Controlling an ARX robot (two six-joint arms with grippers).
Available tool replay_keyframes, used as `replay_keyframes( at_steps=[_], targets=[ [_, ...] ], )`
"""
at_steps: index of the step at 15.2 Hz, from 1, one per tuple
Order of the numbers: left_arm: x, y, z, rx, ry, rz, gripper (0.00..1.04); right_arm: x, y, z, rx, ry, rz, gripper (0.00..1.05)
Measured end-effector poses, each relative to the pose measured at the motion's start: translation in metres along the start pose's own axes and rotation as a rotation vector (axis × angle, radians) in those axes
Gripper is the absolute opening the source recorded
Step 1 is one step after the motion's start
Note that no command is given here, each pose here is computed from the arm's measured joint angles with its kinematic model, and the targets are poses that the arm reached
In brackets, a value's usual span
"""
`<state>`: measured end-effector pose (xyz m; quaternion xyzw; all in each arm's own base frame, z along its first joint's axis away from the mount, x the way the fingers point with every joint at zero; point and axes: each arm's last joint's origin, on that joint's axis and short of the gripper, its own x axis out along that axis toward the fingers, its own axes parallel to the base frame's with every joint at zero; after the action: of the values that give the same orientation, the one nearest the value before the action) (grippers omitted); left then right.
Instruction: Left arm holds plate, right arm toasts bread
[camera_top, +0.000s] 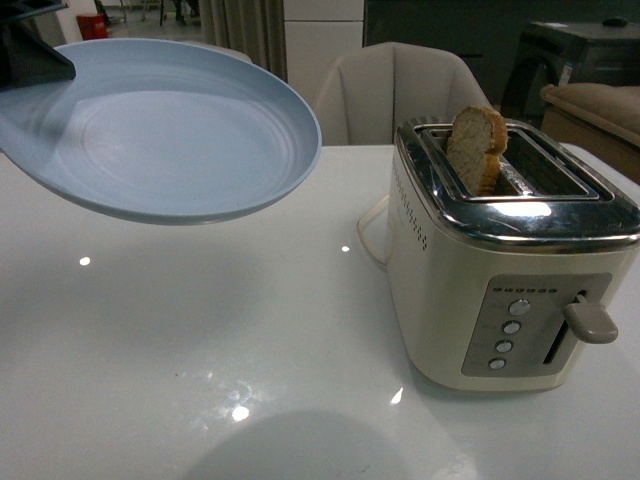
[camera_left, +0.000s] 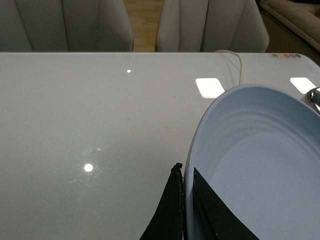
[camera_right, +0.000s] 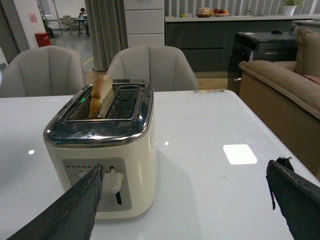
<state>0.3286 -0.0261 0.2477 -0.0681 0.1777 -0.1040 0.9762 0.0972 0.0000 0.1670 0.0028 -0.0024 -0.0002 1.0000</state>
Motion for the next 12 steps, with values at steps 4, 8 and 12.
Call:
replay_keyframes(
  at_steps=[4, 8, 12],
  targets=[
    [0.003, 0.009, -0.001, -0.046, 0.052, -0.069, 0.03, 0.000, 0.000, 0.000, 0.000, 0.000, 0.000, 0.98],
    [0.033, 0.045, 0.005, -0.162, 0.072, 0.032, 0.03, 0.000, 0.000, 0.000, 0.000, 0.000, 0.000, 0.98],
    [0.072, 0.088, -0.018, -0.246, 0.146, 0.157, 0.03, 0.000, 0.000, 0.000, 0.000, 0.000, 0.000, 0.98]
  ],
)
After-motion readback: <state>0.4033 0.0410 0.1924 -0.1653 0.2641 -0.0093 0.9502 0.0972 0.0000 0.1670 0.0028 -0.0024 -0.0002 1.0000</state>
